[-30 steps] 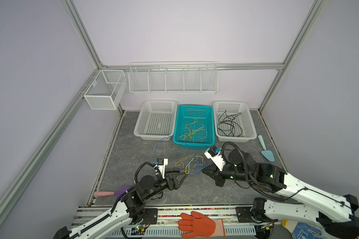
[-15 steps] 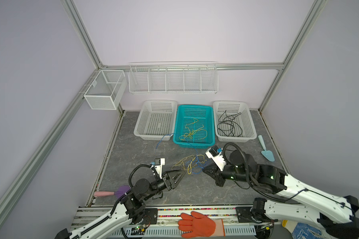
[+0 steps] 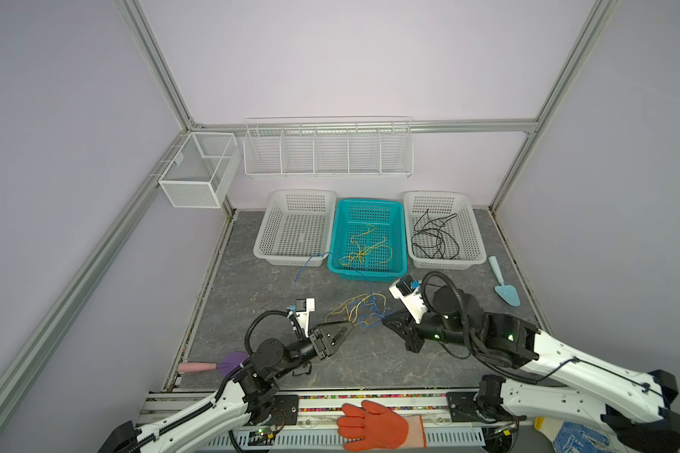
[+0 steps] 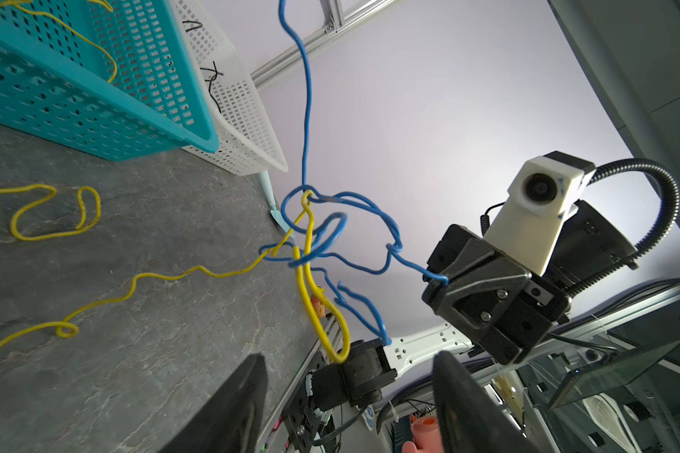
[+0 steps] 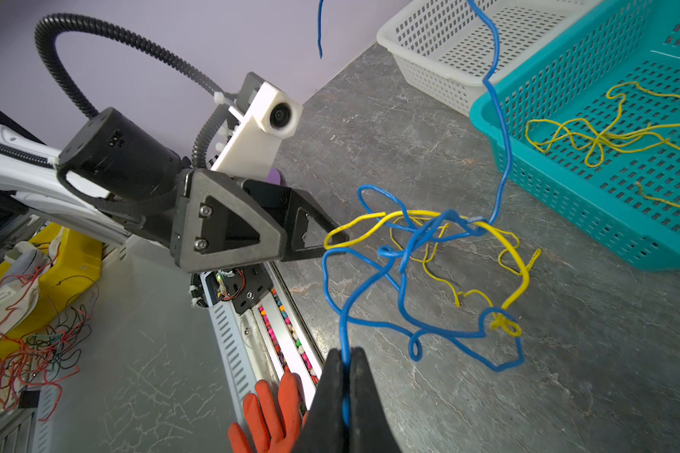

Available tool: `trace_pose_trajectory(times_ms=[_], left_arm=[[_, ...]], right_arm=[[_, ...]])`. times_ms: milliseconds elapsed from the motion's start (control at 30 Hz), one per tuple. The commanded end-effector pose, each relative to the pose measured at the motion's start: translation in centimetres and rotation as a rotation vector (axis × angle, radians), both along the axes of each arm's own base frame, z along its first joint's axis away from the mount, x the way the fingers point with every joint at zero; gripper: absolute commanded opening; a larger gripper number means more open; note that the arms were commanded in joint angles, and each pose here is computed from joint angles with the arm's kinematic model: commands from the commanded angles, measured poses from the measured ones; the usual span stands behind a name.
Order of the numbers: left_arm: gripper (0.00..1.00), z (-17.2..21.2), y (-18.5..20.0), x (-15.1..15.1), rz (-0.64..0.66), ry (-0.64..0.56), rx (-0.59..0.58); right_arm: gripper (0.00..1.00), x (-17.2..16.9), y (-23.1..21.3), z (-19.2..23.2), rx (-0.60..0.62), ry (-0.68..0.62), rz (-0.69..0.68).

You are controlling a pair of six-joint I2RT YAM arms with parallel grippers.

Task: Untangle the cables

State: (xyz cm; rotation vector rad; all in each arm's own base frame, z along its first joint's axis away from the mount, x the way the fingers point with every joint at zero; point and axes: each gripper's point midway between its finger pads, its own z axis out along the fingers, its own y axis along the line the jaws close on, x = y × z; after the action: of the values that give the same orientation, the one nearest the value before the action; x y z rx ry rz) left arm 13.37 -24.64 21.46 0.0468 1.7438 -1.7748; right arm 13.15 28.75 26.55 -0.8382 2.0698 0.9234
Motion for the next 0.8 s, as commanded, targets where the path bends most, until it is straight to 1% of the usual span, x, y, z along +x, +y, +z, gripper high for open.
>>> trace_pose_trajectory(times_ms=[0,300,600,767], left_arm=[[0.66,1.4,-0.1,-0.1,-0.008,-0.011,-0.048],[0.60,2.2,0.0,0.6,0.034,-0.016,-0.034],[0.47,2.1,-1.2,0.5,-0.013,-0.016,-0.030],[0.41,1.9,-1.3,0.7,-0.008,-0.011,-0.027]], right_arm=[[0.07,0.8,-0.1,1.0,0.047,-0.021,-0.047],[0.07,0.5,0.6,0.4,0.058,0.004,-0.021],[0.07,0.6,1.0,0.4,0.065,0.005,-0.023],[0.07,0.5,1.3,0.4,0.069,0.011,-0.013]])
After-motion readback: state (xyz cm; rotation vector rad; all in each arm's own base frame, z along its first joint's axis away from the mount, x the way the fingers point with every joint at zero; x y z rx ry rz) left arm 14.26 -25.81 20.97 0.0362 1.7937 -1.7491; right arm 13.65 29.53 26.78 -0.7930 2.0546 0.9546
